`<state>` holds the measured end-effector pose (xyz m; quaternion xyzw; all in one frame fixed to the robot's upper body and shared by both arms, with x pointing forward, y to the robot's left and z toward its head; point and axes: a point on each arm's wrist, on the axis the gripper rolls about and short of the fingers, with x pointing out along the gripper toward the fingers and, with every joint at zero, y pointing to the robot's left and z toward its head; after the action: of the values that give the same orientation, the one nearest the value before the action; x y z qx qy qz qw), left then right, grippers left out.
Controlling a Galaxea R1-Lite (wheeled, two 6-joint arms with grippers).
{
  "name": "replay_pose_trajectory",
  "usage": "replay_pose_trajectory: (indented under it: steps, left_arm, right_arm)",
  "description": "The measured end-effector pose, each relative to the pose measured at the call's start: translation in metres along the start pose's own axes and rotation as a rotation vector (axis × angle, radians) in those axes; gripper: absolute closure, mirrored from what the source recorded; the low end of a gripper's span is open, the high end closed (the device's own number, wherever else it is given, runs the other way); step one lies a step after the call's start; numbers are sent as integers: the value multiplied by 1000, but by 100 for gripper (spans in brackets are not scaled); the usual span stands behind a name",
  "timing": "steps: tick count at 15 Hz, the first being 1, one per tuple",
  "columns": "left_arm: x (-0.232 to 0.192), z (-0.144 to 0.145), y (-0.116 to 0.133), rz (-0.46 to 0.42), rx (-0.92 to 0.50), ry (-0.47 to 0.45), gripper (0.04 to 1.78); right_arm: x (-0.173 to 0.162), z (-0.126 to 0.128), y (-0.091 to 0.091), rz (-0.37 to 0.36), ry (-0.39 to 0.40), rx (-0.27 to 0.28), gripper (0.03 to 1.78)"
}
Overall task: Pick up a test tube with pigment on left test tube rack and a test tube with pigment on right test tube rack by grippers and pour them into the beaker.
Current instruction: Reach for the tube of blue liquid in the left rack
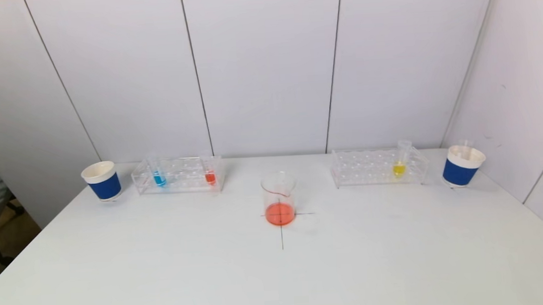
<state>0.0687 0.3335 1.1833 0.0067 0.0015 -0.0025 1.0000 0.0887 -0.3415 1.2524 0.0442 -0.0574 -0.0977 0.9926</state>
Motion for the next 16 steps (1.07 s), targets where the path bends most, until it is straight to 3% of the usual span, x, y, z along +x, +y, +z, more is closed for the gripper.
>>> replay_pose_trajectory:
  steps: [6,12,16]
  left_arm:
    - [0,0,0,0,0,0,6]
    - [0,0,0,0,0,0,6]
    - [0,0,0,0,0,0,6]
  right_arm:
    - [-27,-48,-9,26,68,-48,4]
    - [-28,-62,-6,167,97,-62,4]
    - [-27,-66,-6,178,103,-87,4]
